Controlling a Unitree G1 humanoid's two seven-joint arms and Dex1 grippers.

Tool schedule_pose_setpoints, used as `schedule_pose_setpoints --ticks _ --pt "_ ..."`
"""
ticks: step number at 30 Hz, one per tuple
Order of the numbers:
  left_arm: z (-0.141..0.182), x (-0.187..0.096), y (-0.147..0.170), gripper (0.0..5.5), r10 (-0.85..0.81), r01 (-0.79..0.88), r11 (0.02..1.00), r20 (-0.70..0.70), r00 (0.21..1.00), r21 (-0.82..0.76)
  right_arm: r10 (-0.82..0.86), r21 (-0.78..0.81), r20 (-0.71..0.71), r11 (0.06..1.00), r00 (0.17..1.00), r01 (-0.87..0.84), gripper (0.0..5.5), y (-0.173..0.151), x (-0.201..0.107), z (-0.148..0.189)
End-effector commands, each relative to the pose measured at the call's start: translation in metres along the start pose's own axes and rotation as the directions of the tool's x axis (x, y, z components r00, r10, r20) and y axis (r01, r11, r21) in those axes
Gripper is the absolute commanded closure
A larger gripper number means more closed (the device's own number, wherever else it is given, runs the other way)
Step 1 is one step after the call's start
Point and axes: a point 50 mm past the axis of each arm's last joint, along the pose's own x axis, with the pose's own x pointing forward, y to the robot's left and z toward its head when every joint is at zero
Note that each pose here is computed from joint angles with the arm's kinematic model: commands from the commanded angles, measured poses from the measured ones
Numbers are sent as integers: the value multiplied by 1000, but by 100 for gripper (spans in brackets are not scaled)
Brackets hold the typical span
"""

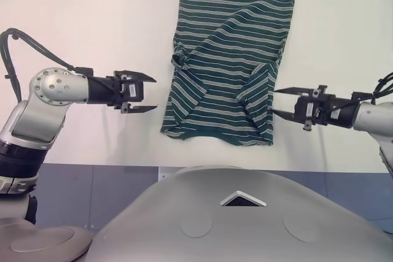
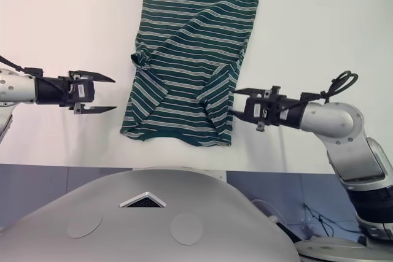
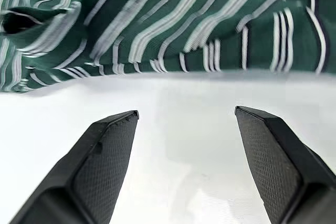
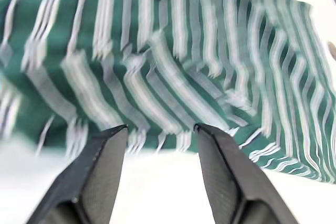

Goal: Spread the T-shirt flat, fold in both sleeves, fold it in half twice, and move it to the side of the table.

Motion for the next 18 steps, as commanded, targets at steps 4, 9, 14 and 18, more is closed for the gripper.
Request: schedule_pose_setpoints --ticks 4,9,14,18 --pt "-20 34 -34 213 -67 61 967 15 998 248 41 -279 29 960 999 -32 316 49 6 -26" --pt "-10 50 -44 213 -134 99 933 81 988 346 36 -328 148 945 988 15 316 56 24 -12" --pt "-10 55 -51 289 -212 173 906 59 976 385 70 -381 147 925 987 -9 374 48 25 -4" --pt "-12 63 -44 352 -234 195 855 21 972 480 76 -303 143 953 987 -29 441 39 29 10"
